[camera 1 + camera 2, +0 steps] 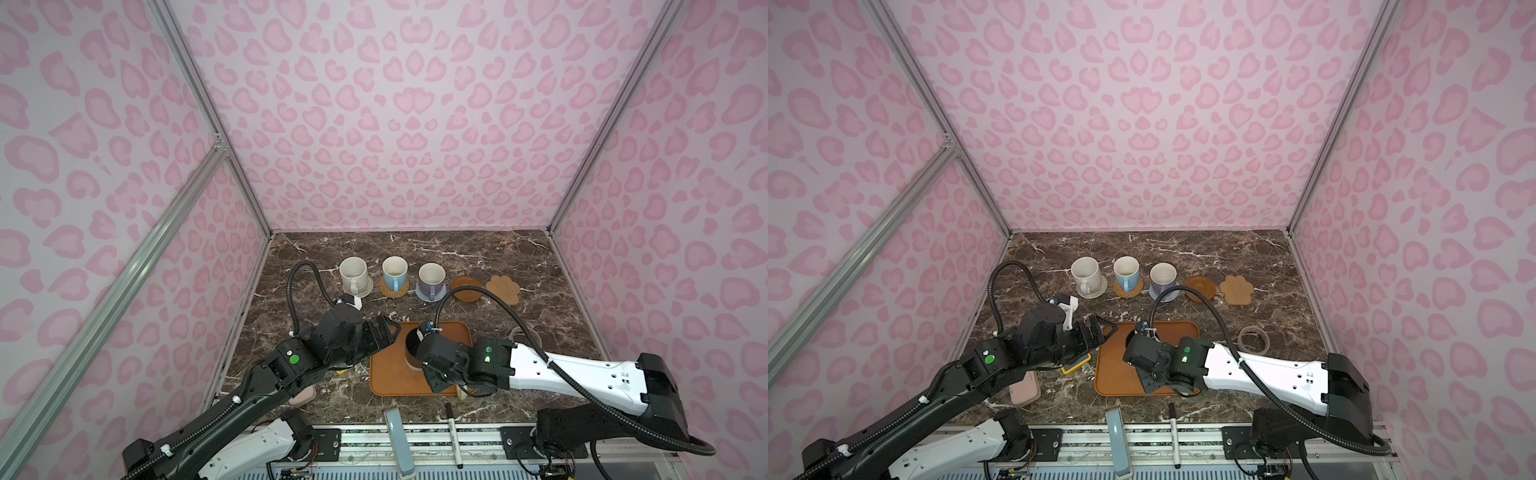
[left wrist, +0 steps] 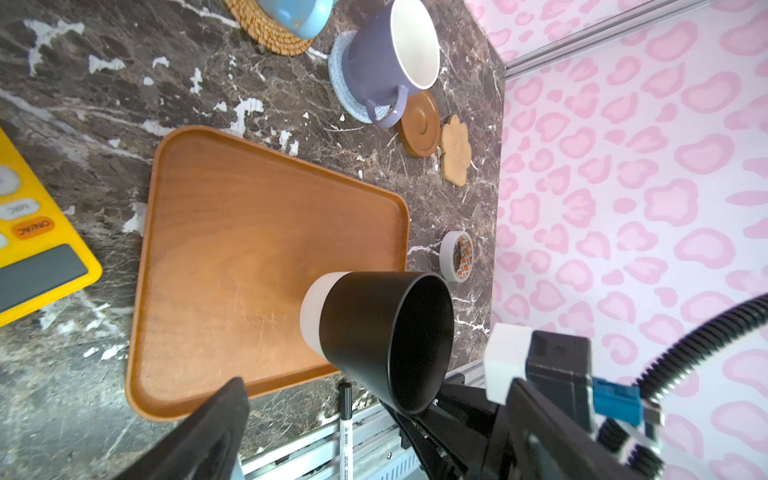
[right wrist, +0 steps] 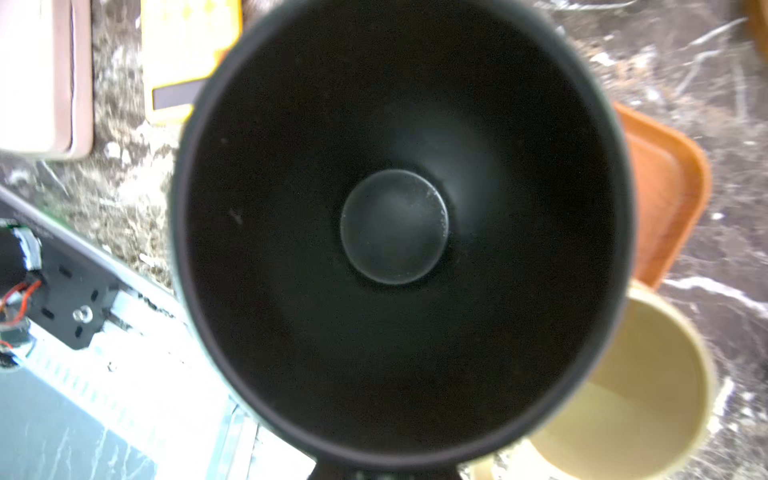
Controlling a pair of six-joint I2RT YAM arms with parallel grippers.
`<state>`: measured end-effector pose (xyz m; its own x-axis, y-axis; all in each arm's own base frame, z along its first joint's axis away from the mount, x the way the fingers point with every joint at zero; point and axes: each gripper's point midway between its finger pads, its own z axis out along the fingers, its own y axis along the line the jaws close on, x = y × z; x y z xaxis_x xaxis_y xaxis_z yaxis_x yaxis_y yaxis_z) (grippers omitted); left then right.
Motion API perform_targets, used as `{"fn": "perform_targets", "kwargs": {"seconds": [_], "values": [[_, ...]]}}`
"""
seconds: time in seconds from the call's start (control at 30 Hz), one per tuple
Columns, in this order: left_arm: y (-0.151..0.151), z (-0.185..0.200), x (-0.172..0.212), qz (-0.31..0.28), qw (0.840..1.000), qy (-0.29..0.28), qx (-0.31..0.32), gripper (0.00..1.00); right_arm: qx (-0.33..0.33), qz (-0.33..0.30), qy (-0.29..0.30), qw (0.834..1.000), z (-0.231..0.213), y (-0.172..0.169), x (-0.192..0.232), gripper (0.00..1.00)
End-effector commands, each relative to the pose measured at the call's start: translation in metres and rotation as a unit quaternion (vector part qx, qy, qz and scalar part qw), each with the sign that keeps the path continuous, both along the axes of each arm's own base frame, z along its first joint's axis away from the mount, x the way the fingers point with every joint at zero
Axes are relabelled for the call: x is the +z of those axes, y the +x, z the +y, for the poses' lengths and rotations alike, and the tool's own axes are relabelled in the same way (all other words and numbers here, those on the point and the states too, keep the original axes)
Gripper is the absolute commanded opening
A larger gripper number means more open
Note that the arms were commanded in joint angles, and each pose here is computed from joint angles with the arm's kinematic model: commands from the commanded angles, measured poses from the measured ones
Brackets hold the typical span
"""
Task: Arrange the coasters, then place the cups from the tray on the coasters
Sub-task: 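Lift the black mug with the right gripper while left gripper moves toward the tray, then carry the black mug with the right gripper toward the round wooden coaster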
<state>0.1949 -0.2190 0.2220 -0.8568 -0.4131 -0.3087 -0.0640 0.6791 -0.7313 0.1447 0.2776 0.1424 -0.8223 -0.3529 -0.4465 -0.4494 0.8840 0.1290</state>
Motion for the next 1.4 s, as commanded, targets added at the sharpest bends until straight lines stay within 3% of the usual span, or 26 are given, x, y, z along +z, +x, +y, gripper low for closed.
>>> {"fn": "perform_targets", "kwargs": {"seconds": [0.0, 0.37, 0.6, 0.93, 1.37], "values": [[0.009, 0.0, 0.019, -0.035, 0.999, -0.013, 0.011, 0.99, -0.017, -0.028, 0.011, 0.999, -0.006, 0.015, 0.015, 0.0], [0.021, -0.022, 0.036, -0.053, 0.998, -0.011, -0.02, 0.97, -0.089, -0.06, 0.045, 0.993, -0.061, 0.051, 0.048, 0.0], [0.033, -0.053, 0.036, -0.052, 0.997, 0.01, -0.049, 0.97, -0.138, -0.064, 0.035, 0.988, -0.103, 0.08, 0.056, 0.0], [0.051, -0.095, 0.025, -0.025, 0.997, 0.018, -0.072, 0.98, -0.174, -0.077, 0.021, 0.982, -0.133, 0.123, 0.059, 0.0], [0.062, -0.112, -0.003, 0.004, 0.996, 0.043, -0.072, 0.99, -0.193, -0.094, -0.002, 0.977, -0.152, 0.189, 0.042, 0.0]]}}
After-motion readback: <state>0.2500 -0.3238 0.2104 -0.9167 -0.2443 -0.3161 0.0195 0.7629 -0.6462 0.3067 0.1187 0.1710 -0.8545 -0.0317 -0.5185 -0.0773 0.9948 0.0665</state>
